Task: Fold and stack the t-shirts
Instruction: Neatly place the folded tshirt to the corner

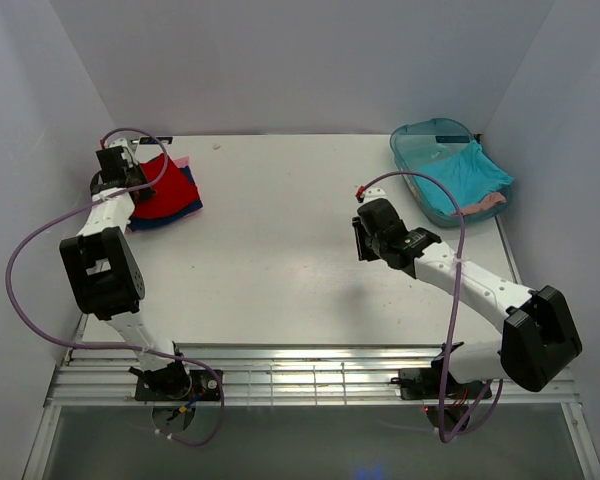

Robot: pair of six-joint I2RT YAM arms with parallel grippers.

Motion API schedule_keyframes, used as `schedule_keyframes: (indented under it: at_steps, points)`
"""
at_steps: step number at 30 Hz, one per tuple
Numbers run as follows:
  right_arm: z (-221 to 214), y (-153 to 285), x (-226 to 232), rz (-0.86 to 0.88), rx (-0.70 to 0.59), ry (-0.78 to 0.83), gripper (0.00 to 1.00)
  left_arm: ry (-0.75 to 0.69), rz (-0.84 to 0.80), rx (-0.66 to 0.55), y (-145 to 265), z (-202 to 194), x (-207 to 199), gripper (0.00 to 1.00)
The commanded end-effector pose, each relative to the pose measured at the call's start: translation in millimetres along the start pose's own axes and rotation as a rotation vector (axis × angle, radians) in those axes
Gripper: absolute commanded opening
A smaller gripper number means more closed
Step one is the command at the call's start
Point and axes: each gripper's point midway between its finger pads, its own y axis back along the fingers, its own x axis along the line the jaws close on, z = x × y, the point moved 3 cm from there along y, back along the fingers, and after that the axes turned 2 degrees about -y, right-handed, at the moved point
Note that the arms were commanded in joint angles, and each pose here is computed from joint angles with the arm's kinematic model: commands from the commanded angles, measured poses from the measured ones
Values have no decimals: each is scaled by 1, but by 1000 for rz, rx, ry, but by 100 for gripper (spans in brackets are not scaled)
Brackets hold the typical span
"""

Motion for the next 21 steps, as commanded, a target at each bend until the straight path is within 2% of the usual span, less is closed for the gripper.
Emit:
schedule_keyframes:
  at_steps: [1,2,3,4,5,7,8,10,14,16,18,20,21]
  points:
    - [8,13,2,13,-38,-13,36,11,28,-124,6,35,12,0]
    - [9,13,1,13,-41,-12,36,13,38,-120,4,36,16,0]
    - [7,14,1,15,-37,-12,36,18,45,-107,1,36,20,5]
    - [6,13,1,15,-34,-9,36,25,91,-96,-5,33,28,16]
    - [5,14,1,17,-34,-9,36,32,105,-107,-6,39,30,46]
    - [6,16,1,14,-32,-6,36,55,165,-102,-6,42,38,65]
    - [6,17,0,11,-33,-4,37,69,185,-125,0,52,39,98]
    - [11,21,-2,5,-54,-5,41,81,243,-159,14,63,45,98]
    - [30,32,-3,-5,-99,-6,43,140,366,-355,83,112,55,98]
    - [45,41,-4,-19,-128,-10,43,164,330,-478,129,139,44,98]
    - [54,47,-6,-32,-152,-8,43,147,266,-556,159,152,17,98]
    - [65,54,-7,-40,-184,-16,43,100,226,-567,168,150,-12,98]
    - [70,58,-9,-47,-193,-19,45,18,198,-565,176,143,-49,98]
